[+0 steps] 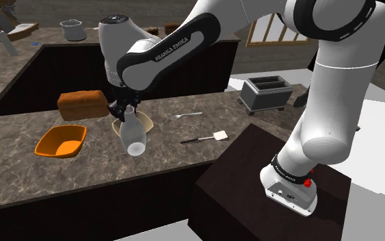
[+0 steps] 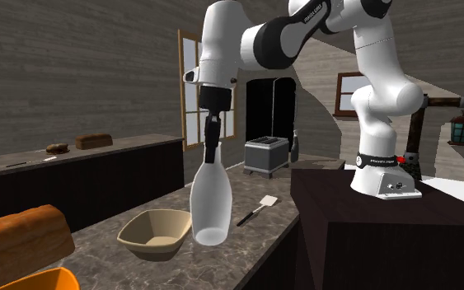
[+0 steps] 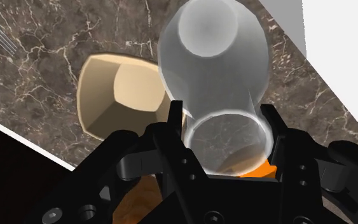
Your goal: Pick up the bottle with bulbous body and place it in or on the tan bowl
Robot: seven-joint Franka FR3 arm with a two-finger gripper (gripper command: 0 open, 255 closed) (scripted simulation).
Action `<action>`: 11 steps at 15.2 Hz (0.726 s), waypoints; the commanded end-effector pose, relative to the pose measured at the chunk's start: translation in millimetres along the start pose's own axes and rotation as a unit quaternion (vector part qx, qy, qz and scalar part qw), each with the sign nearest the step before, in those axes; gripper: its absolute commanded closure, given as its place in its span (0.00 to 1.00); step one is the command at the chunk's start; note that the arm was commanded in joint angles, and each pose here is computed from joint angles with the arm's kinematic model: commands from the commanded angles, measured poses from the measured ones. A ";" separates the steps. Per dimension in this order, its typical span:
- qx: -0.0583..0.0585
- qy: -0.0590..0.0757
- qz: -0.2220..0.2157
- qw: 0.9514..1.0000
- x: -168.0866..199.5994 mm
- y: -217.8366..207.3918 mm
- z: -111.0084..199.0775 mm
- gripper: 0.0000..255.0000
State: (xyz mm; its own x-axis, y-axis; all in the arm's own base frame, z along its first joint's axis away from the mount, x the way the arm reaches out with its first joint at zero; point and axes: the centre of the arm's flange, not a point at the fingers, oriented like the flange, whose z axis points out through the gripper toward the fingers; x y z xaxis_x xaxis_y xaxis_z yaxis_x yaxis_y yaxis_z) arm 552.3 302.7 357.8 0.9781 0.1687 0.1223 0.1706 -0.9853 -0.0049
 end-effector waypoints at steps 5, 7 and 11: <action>0.000 0.000 0.000 1.000 5.0 1.0 -31.6 1.00; 0.000 0.000 0.000 1.000 6.3 1.0 -42.1 1.00; 0.000 0.000 0.000 1.000 36.8 22.7 -58.8 1.00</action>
State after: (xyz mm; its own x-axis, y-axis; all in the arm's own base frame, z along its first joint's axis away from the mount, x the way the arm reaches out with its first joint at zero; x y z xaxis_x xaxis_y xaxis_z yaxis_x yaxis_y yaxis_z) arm 576.6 289.2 412.3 0.9781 0.1680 0.1229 0.1699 -0.9855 -0.0050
